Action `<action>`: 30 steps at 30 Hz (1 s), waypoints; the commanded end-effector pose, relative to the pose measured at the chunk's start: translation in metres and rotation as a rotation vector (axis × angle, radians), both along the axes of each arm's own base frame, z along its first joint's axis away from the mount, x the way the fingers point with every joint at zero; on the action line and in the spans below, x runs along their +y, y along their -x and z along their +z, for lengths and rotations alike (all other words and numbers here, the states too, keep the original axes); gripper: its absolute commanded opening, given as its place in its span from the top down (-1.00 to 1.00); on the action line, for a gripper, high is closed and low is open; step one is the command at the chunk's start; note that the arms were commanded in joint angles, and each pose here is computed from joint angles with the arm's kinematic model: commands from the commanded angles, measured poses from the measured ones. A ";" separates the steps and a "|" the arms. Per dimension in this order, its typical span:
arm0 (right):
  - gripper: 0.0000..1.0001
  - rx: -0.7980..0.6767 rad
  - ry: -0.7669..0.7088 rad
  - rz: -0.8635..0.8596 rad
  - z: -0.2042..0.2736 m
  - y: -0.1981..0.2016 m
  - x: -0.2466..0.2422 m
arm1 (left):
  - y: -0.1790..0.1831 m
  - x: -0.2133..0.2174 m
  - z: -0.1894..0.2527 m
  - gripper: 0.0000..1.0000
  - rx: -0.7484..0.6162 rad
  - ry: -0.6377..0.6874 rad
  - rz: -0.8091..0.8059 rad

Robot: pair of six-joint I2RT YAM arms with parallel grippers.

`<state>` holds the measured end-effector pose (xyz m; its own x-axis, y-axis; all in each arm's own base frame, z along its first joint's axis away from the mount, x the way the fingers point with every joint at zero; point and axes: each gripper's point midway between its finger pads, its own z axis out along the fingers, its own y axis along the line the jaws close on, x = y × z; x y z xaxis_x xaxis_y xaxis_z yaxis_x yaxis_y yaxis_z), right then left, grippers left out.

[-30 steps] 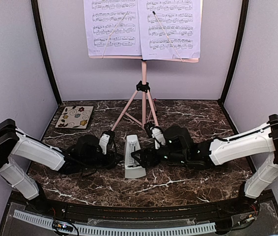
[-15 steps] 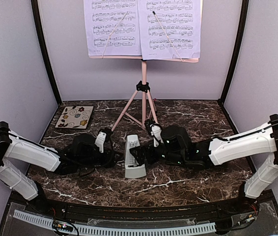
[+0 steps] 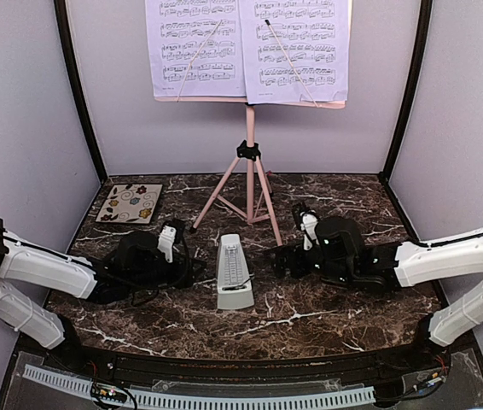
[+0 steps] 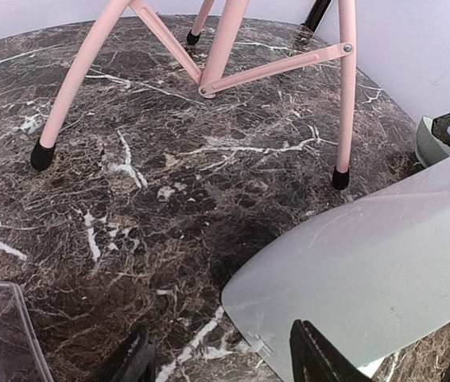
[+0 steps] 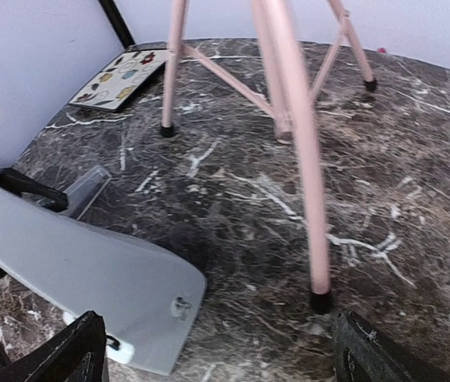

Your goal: Set up the instrument practice props

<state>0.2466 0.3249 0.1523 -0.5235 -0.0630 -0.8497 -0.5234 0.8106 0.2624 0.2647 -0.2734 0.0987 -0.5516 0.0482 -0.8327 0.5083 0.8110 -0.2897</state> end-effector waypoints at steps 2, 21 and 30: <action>-1.00 0.013 0.024 -0.110 -0.009 -0.020 -0.055 | -0.006 0.020 0.005 -0.20 0.007 0.003 0.057; -1.00 -0.170 -0.111 -0.094 0.101 -0.044 -0.126 | -0.058 0.133 0.117 -0.83 -0.082 0.018 0.342; -1.00 -0.175 -0.239 -0.147 0.125 -0.071 -0.173 | -0.078 0.108 0.149 -0.98 0.001 -0.053 0.241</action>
<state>0.3164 0.1571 0.2606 -0.3710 0.1567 -0.9153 -0.4016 0.8617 0.3103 0.3500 -0.1627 0.2670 -0.4542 -0.1322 -0.8810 0.2780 0.9185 -0.2811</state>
